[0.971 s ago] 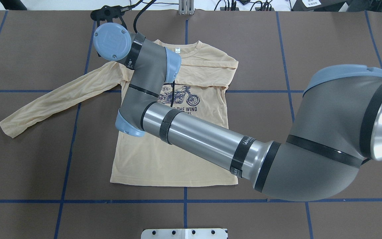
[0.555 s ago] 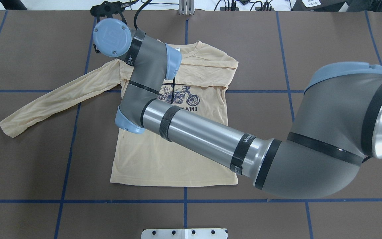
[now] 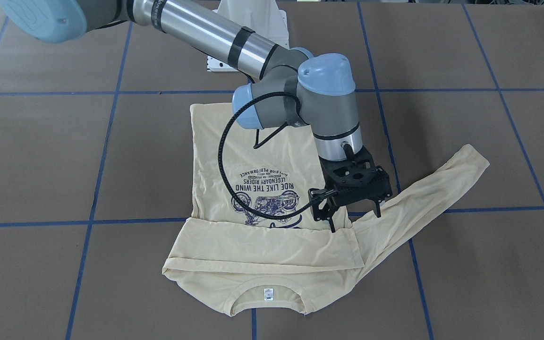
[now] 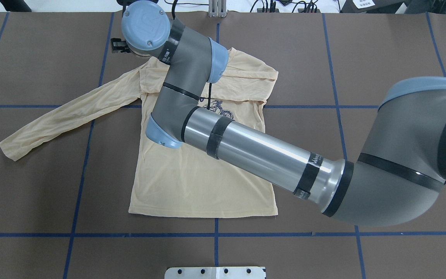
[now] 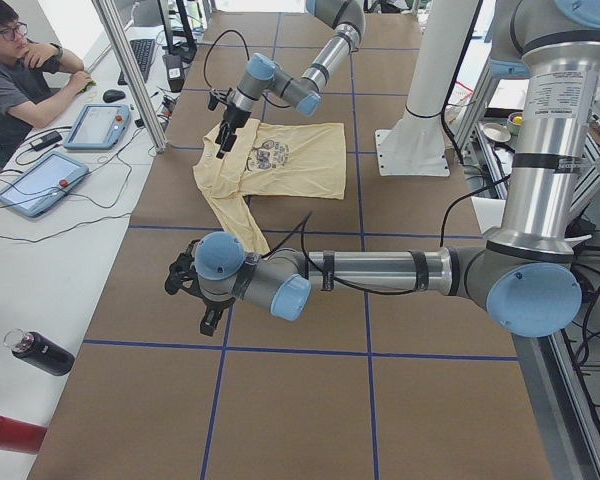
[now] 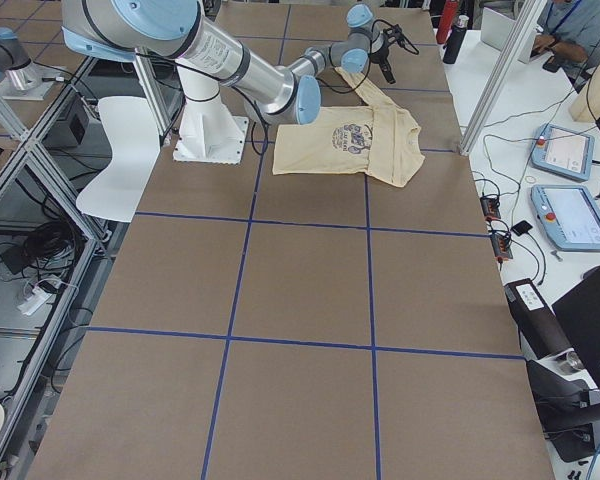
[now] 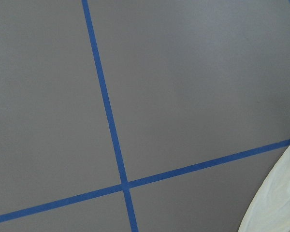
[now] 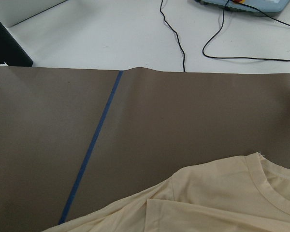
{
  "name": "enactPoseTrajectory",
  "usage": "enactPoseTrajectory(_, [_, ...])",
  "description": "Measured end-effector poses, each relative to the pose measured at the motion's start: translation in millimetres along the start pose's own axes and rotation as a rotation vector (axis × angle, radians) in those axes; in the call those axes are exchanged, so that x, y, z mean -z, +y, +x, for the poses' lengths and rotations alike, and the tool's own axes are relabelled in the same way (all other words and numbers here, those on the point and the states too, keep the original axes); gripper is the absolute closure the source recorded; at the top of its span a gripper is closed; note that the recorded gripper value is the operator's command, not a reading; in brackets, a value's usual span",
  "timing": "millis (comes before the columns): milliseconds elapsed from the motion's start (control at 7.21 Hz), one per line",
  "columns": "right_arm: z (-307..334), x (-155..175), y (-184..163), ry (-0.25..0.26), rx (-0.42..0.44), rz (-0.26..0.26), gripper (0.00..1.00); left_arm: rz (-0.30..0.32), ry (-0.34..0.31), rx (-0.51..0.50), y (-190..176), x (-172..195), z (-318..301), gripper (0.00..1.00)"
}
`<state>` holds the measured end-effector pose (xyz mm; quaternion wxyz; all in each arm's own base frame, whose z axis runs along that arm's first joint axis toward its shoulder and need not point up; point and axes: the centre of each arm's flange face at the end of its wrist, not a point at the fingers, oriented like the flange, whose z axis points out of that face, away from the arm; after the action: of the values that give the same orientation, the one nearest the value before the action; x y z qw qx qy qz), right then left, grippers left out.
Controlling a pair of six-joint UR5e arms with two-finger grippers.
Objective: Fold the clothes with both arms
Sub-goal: 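Open the right gripper and withdraw it toward the far side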
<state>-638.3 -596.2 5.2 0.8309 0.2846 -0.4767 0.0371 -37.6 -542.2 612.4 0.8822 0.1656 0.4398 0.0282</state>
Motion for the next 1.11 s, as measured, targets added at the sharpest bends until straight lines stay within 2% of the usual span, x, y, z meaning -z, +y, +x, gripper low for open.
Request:
enactPoseTrajectory(139, [17.6,16.9,6.7,0.012,-0.017,-0.031,0.01,0.041,0.013,0.032,11.1,0.5,1.4,0.00])
enactPoseTrajectory(416, [55.7,47.2,15.9,0.020,-0.073,-0.127,0.01,0.103,0.062,0.094,42.0,-8.5,11.8,0.00])
enactPoseTrajectory(832, [140.8,100.5,41.1,0.033,-0.131,-0.258,0.01,0.093,0.157,0.195,75.5,-50.6,56.0,0.00])
enactPoseTrajectory(1109, [198.2,135.2,59.5,0.040,-0.165,-0.319,0.01,0.097,0.151,0.254,83.3,-81.5,81.8,0.00])
